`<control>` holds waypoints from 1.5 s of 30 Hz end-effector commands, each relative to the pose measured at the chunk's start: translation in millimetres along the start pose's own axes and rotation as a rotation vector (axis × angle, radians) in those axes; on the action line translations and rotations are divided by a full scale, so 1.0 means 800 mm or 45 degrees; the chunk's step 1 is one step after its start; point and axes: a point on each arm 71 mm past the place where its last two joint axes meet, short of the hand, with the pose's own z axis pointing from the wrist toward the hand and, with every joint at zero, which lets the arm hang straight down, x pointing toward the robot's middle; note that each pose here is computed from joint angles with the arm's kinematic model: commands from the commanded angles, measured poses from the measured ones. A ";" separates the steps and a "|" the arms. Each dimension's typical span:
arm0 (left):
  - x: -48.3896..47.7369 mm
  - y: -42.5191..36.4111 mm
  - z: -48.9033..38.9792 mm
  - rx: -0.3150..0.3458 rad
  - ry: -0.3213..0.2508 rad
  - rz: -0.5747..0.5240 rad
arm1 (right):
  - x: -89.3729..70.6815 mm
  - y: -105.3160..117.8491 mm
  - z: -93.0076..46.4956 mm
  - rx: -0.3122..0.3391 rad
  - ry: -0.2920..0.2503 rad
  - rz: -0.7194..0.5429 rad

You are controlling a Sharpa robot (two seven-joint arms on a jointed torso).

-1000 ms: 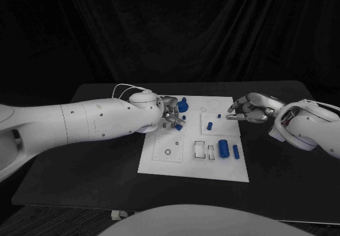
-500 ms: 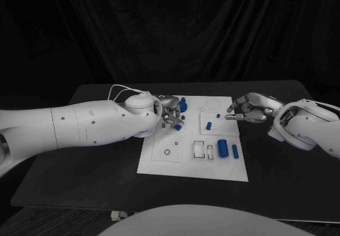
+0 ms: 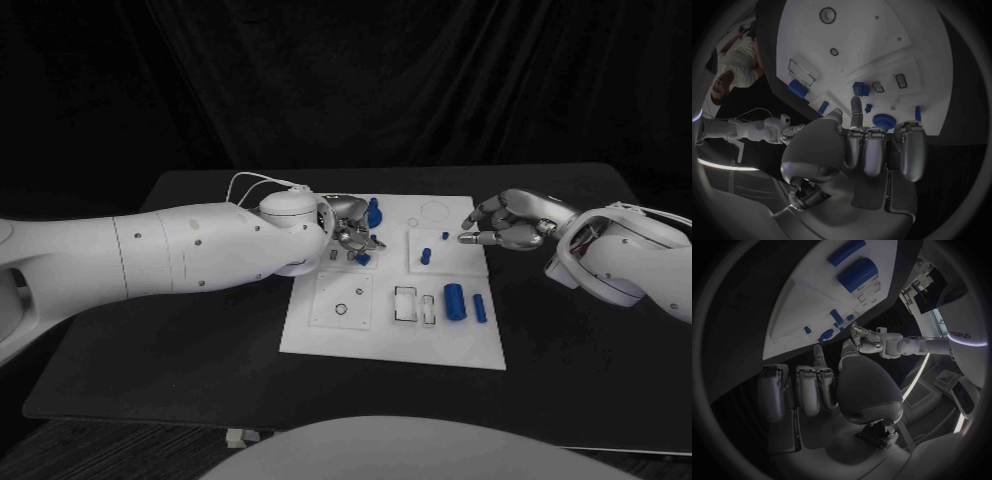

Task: Assemble the parts on the task board

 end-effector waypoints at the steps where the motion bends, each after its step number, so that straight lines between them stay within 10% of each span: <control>1: 0.003 0.0007 0.003 -0.023 0.053 -0.019 | 0.002 -0.001 0.000 0.012 0.006 0.001; 45: 0.015 0.0077 0.022 -0.067 0.135 0.010 | 0.002 -0.001 -0.001 0.017 0.008 0.003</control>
